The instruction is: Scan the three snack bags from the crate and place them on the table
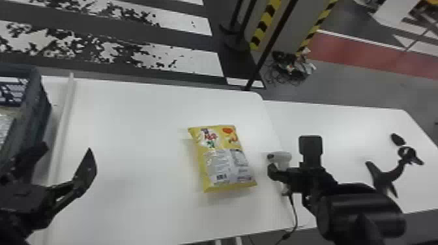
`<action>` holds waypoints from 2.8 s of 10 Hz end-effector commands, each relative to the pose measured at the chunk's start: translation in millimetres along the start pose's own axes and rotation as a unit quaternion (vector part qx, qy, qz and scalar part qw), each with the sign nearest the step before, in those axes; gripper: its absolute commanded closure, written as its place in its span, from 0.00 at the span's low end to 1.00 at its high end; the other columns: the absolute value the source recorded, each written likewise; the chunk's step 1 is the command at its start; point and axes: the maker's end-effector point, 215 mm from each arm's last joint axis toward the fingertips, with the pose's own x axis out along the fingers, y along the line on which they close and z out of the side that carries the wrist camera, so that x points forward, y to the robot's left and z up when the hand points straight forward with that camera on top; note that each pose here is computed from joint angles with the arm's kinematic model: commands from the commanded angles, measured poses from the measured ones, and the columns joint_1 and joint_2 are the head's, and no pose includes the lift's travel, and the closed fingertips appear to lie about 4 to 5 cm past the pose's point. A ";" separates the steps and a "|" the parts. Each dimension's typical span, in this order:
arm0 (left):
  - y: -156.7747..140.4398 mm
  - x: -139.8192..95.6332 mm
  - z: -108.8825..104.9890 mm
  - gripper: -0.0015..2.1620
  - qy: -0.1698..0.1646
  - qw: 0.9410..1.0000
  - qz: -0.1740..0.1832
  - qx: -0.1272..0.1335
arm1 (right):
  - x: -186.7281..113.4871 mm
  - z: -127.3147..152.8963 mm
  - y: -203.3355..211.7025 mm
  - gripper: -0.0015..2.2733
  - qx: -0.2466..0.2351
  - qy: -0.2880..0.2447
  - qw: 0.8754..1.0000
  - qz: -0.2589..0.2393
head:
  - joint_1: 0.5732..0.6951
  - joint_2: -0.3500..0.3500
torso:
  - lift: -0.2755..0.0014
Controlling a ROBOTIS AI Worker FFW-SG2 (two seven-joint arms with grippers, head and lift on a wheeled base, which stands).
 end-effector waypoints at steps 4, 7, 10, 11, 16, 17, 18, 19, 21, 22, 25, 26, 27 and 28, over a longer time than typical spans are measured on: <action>-0.1 2.5 -5.0 0.04 0.004 1.000 -0.001 0.000 | 41.3 -22.9 -4.2 0.09 0.040 0.038 0.998 0.025 | 1.00 0.00 | 0.77; 2.3 2.0 -7.2 0.04 0.005 1.000 0.002 -0.001 | 51.1 -31.8 -12.0 0.96 0.041 0.062 0.997 0.019 | 1.00 0.00 | 0.77; 2.6 3.4 -8.4 0.04 0.007 1.000 0.002 -0.002 | 48.4 -23.8 -15.0 0.99 0.038 0.052 0.998 0.013 | 1.00 0.00 | 0.77; 2.7 3.3 -9.3 0.04 0.007 1.000 0.002 -0.001 | 43.7 -17.1 -15.9 0.99 0.037 0.043 0.998 0.011 | 1.00 0.00 | 0.77; 2.0 3.4 -8.5 0.04 0.007 1.000 0.001 -0.001 | -37.1 -16.9 14.4 0.99 0.025 0.053 0.998 0.035 | 1.00 0.00 | 0.77; 2.3 3.2 -8.6 0.04 0.006 1.000 0.001 0.000 | -55.3 -23.8 27.5 0.99 0.027 0.069 0.996 0.053 | 1.00 0.00 | 0.77; 1.4 3.3 -9.6 0.04 0.008 1.000 0.000 -0.001 | -72.1 -31.1 42.2 0.99 0.023 0.085 0.994 0.071 | 1.00 0.00 | 0.77; 0.6 3.4 -10.5 0.04 0.009 1.000 0.000 -0.001 | -86.1 -38.0 57.2 0.99 0.017 0.102 0.991 0.086 | 1.00 0.00 | 0.77; -1.7 4.1 -10.1 0.04 0.008 1.000 -0.003 -0.001 | -109.2 -37.3 89.7 0.99 -0.002 0.114 0.987 0.117 | 1.00 0.00 | 0.77; -2.9 4.3 -10.2 0.04 0.008 1.000 -0.004 -0.002 | -119.8 -35.6 104.5 0.99 -0.013 0.117 0.985 0.130 | 1.00 0.03 | 0.77; -4.5 3.9 -11.2 0.04 0.009 1.000 -0.006 -0.002 | -135.2 -29.7 138.9 0.99 -0.035 0.114 0.980 0.160 | 1.00 0.11 | 0.77; -6.2 4.1 -11.4 0.04 0.009 1.000 -0.007 -0.002 | -134.2 -25.7 145.5 0.99 -0.040 0.111 0.980 0.163 | 1.00 0.14 | 0.77; -6.2 4.1 -11.5 0.04 0.010 1.000 -0.007 -0.002 | -131.1 -25.0 151.8 0.99 -0.047 0.111 0.979 0.163 | 1.00 0.16 | 0.77; -6.3 4.2 -10.6 0.04 0.009 1.000 -0.007 -0.002 | -128.1 -24.9 156.9 0.99 -0.051 0.113 0.979 0.165 | 1.00 0.16 | 0.77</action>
